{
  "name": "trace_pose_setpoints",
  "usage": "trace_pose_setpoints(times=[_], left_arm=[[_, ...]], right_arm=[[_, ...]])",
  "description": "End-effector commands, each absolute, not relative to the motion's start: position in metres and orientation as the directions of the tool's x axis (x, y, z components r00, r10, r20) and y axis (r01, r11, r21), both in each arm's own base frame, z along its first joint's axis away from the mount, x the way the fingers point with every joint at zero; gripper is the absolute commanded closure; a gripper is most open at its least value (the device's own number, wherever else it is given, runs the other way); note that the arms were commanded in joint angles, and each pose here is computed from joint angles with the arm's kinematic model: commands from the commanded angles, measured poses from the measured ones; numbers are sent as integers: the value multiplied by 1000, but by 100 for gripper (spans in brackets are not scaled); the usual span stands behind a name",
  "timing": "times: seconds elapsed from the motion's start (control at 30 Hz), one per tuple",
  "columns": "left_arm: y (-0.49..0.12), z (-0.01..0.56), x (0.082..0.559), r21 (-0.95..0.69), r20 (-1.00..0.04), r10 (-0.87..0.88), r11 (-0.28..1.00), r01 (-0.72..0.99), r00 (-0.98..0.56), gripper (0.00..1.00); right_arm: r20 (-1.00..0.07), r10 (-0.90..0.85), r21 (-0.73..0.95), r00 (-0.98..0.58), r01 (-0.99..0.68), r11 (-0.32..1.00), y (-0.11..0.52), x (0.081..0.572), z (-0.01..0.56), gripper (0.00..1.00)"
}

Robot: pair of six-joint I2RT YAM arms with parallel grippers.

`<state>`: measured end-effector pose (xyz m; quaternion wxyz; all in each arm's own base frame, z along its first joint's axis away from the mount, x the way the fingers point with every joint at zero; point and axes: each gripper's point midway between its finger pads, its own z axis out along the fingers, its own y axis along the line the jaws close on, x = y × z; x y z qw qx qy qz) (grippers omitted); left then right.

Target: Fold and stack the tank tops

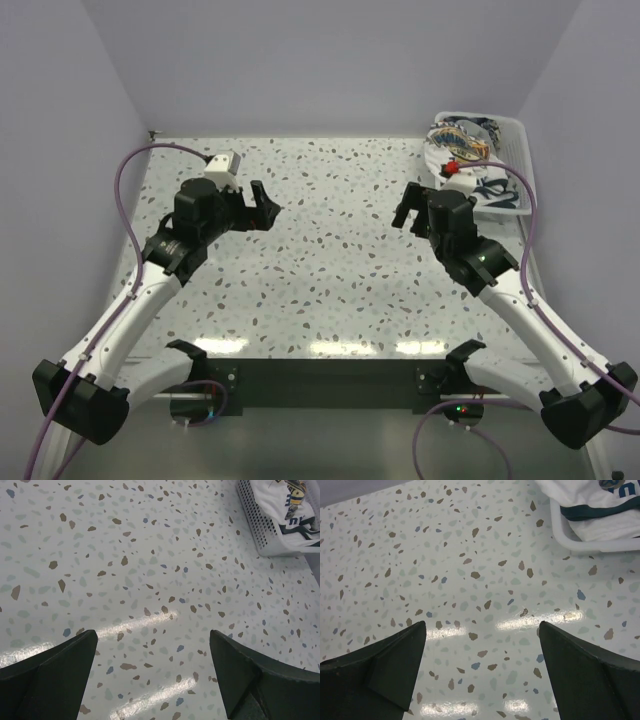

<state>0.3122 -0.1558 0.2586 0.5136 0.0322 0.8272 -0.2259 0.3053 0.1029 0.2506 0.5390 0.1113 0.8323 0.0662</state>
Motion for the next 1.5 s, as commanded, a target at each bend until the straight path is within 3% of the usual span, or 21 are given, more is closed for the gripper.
trace_pose_setpoints(times=[0.0,0.27,0.43,0.63,0.83,1.07,1.2,1.47], left_arm=[[-157,285,312,-319,-895,-170,890,326,-412,0],[-158,296,312,-320,-901,-174,885,338,-399,0],[-156,297,315,-320,-900,-181,892,318,-396,0],[-162,294,318,-350,-888,-199,878,326,-415,0],[-162,295,315,-358,-886,-206,874,330,-414,0],[-164,293,313,-367,-882,-213,869,332,-419,0],[-162,292,315,-363,-883,-211,873,327,-419,0],[-164,288,320,-362,-882,-210,875,320,-423,0]], right_arm=[[-903,266,234,-338,133,963,95,307,270,2],[-905,187,132,-383,165,977,94,321,279,1],[-877,165,30,-451,291,956,57,368,262,2],[-803,294,64,-519,416,907,3,441,227,18],[-782,331,59,-528,467,883,-24,492,201,27],[-791,386,145,-476,467,872,-34,533,164,29],[-792,400,159,-461,476,865,-36,544,147,38],[-798,419,200,-433,465,862,-31,564,141,67]])
